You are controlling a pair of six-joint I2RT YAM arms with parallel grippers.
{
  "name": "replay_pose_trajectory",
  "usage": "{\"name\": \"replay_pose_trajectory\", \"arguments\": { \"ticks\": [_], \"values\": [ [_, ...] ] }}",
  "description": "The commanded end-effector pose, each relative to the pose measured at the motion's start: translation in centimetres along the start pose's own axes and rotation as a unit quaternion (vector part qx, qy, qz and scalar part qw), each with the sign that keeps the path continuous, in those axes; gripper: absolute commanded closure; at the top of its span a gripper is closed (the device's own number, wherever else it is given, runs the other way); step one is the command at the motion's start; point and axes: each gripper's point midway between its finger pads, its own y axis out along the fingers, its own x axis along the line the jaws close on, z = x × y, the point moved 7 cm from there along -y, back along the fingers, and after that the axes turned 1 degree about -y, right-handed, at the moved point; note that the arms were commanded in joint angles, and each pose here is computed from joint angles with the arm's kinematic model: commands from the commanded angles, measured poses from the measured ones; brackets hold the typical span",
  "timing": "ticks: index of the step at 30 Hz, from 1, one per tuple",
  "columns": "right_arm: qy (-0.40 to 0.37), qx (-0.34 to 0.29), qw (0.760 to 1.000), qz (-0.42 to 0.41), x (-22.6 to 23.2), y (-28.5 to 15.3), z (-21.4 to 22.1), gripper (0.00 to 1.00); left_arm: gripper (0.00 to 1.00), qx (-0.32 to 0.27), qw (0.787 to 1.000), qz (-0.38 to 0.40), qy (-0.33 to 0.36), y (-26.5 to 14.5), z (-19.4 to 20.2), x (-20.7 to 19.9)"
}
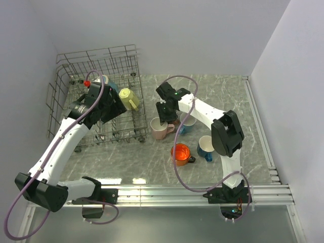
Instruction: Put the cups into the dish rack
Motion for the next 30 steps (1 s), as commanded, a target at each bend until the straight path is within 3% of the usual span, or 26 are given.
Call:
{"name": "replay_pose_trajectory", "arguments": {
  "ticks": [1, 6, 7, 8, 11, 23, 28, 30],
  "values": [
    [-0.020, -0.040, 0.999, -0.011, 0.9, -0.7, -2.4, 0.56, 0.27, -0.019, 1.000, 0.013, 0.001, -0.5, -0.7, -0.6],
    [-0.032, -0.037, 0.999, -0.009, 1.1, -0.3, -3.2, 0.61, 0.27, -0.021, 1.000, 0.009, 0.001, -0.8, -0.7, -0.4],
    [-0.031, -0.035, 0.999, -0.012, 1.0, -0.2, -3.1, 0.68, 0.27, -0.022, 1.000, 0.008, 0.001, -0.9, -0.7, -0.4],
    [-0.031, -0.031, 0.999, -0.014, 1.1, -0.1, -2.9, 0.81, 0.27, -0.024, 1.000, 0.007, 0.000, -1.0, -0.8, -0.3],
    [-0.029, -0.019, 0.999, -0.019, 1.1, 0.3, -2.0, 1.00, 0.27, -0.024, 1.000, 0.006, 0.000, -1.3, -0.7, -0.1],
    [0.030, -0.022, 0.998, -0.041, -0.1, -3.0, 1.3, 1.00, 0.28, -0.007, 0.998, 0.054, 0.012, -1.4, 0.4, -1.4],
    [0.068, -0.064, 0.995, -0.040, -1.0, -7.5, -0.2, 1.00, 0.27, -0.021, 0.979, 0.199, 0.036, -4.1, 0.0, -4.8],
    [0.084, -0.081, 0.992, -0.044, -1.3, -9.7, -1.0, 1.00, 0.20, -0.015, 0.963, 0.263, 0.046, -5.5, 0.3, -5.7]
  ]
}}
